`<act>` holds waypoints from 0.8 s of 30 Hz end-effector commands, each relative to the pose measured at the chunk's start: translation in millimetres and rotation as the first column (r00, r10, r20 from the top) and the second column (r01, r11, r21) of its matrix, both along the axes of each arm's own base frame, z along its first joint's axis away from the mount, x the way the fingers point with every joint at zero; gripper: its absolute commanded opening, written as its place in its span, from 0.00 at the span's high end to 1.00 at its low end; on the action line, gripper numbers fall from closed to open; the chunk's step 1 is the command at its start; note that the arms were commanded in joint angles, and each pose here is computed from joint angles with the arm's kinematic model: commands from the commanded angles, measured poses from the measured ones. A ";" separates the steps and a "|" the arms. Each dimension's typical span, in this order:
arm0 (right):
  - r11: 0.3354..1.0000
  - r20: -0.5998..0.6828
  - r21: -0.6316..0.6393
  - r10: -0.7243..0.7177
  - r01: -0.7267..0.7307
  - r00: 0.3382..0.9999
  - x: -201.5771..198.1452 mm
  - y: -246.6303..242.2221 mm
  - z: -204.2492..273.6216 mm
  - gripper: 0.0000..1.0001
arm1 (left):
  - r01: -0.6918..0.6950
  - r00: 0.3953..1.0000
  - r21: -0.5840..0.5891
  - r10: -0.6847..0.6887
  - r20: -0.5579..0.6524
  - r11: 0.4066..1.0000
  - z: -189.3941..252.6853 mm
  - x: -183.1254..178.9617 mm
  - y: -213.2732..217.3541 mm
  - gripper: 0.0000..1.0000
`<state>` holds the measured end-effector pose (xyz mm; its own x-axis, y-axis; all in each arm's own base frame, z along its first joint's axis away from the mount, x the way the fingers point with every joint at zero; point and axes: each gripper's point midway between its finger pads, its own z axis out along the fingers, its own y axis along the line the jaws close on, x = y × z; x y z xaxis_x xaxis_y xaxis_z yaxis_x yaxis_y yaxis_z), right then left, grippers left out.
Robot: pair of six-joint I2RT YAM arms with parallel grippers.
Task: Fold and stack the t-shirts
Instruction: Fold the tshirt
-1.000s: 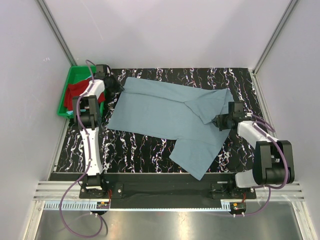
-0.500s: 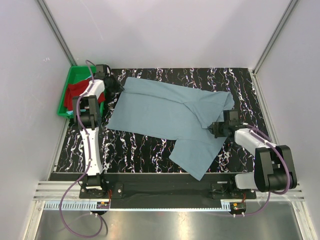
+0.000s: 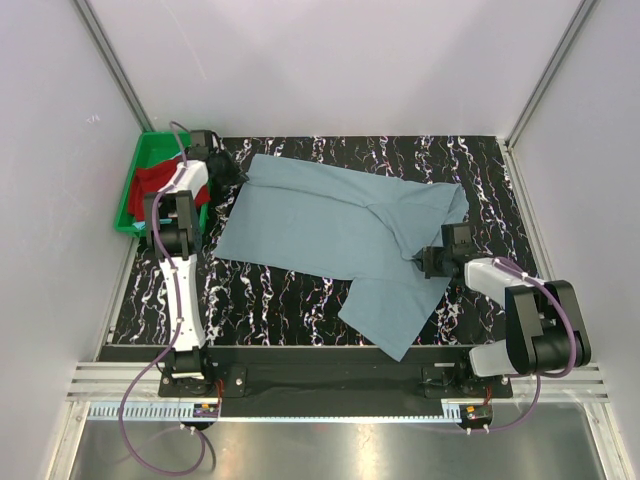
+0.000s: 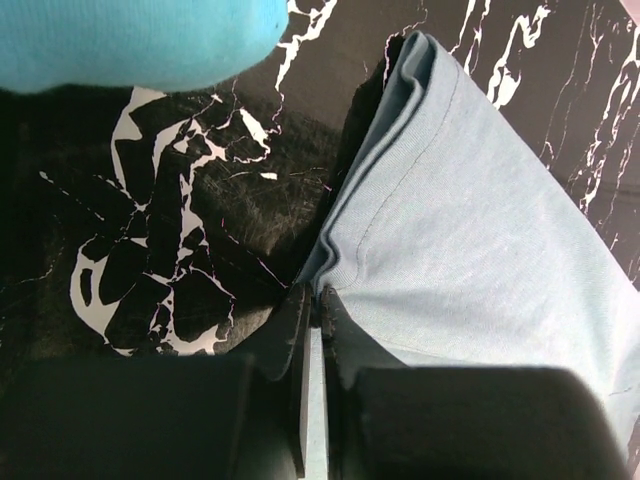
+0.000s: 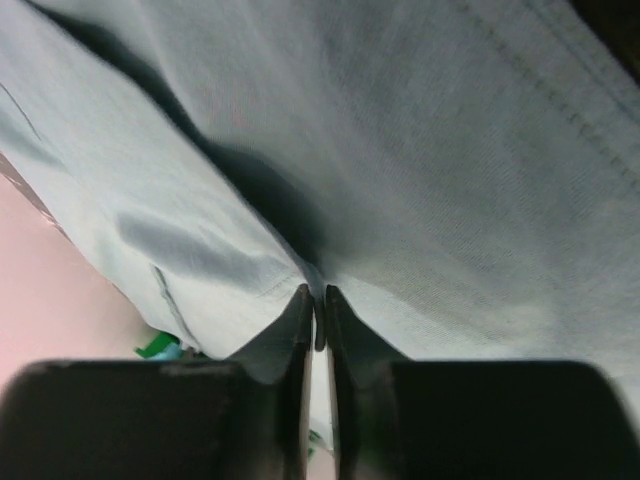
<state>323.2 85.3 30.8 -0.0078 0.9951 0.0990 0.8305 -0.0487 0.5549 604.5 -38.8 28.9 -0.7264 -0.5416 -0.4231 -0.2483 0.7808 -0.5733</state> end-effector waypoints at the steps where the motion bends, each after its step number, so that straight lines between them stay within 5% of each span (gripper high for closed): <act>1: 0.999 0.021 -0.044 0.010 -0.009 1.000 0.4 -3.2 -3.0 0.83 | -0.003 1.000 0.012 0.003 0.030 1.000 14.5 -1.4 10.3 0.91; 9: 0.936 -0.057 -0.234 0.257 -0.263 0.965 -36.0 -32.8 18.7 0.48 | 0.004 0.999 0.058 -0.006 0.046 0.998 48.8 -31.1 10.4 0.62; 14: 0.752 -0.077 -0.502 0.454 -0.428 0.888 -24.7 -64.6 71.6 0.26 | 0.000 0.997 0.155 -0.011 0.071 0.988 77.6 -52.8 15.1 0.51; 19: 0.634 -0.157 -0.586 0.523 -0.505 0.838 -1.8 -77.2 94.2 0.24 | -0.012 0.998 0.195 -0.001 0.065 0.981 98.7 -75.1 14.1 0.53; 24: 0.639 -0.223 -0.578 0.475 -0.507 0.851 19.7 -86.9 80.0 0.30 | 0.085 0.996 0.231 -0.079 -0.035 0.969 71.5 -131.4 -42.1 0.56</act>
<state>342.9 13.1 122.8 -0.4806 0.7385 -0.4729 0.6336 0.6652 0.3950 508.2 -41.4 115.2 -0.7194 -0.4537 -0.5260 -0.2322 0.8707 -0.4335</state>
